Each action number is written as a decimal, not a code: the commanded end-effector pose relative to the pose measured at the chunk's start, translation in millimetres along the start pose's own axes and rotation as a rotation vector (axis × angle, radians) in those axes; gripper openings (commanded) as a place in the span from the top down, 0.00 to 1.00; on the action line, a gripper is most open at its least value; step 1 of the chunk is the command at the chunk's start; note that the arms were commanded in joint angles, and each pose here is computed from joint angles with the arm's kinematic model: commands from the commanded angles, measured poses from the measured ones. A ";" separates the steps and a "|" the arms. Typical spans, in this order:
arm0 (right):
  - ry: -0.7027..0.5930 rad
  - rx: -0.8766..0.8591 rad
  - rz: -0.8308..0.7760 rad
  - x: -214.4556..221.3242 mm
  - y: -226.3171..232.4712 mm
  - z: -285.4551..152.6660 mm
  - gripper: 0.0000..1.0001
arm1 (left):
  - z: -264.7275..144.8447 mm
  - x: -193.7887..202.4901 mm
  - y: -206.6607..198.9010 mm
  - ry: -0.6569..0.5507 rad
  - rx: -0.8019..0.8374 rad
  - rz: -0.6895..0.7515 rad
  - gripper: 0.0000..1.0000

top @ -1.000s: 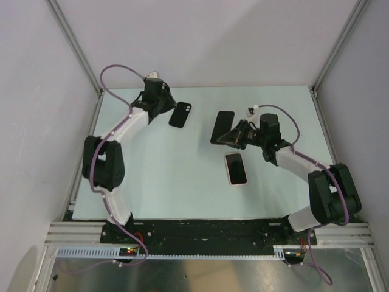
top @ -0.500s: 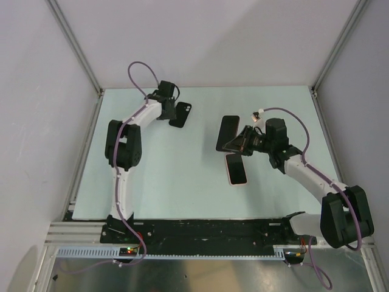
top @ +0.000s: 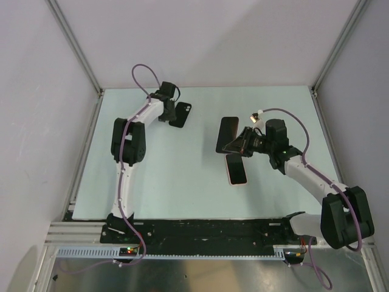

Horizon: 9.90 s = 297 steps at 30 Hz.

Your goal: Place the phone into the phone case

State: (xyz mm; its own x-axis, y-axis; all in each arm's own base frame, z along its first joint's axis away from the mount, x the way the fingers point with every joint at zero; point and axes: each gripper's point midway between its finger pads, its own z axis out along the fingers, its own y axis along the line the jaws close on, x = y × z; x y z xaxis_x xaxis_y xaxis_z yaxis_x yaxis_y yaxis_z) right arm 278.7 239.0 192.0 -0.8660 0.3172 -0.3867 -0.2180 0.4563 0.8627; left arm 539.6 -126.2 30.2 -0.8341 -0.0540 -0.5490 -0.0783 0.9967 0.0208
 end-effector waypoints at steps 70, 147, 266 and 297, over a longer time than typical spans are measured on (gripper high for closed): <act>0.606 0.080 -0.245 119.7 -34.8 161.6 1.00 | -163.5 191.9 7.7 0.065 0.228 -0.629 0.85; 0.457 0.535 -0.496 85.4 -75.8 159.4 0.77 | -111.1 197.8 -29.6 0.208 0.277 -0.552 1.00; 0.437 0.117 -0.259 14.4 -87.3 238.1 0.74 | -158.3 257.8 -78.1 0.247 0.350 -0.386 1.00; 0.035 0.323 -0.053 -42.1 -111.1 150.3 0.78 | -131.7 205.7 -16.0 0.206 0.243 -0.462 1.00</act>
State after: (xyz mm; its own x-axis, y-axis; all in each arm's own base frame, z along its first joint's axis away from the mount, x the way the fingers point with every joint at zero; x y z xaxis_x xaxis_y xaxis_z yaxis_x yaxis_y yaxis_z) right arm 359.3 308.5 25.3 -0.9433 0.0992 -0.3169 -0.1394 0.7479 0.6490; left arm 285.0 -170.8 15.9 -0.8623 -0.4706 -0.1872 -0.3771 0.8433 -0.3829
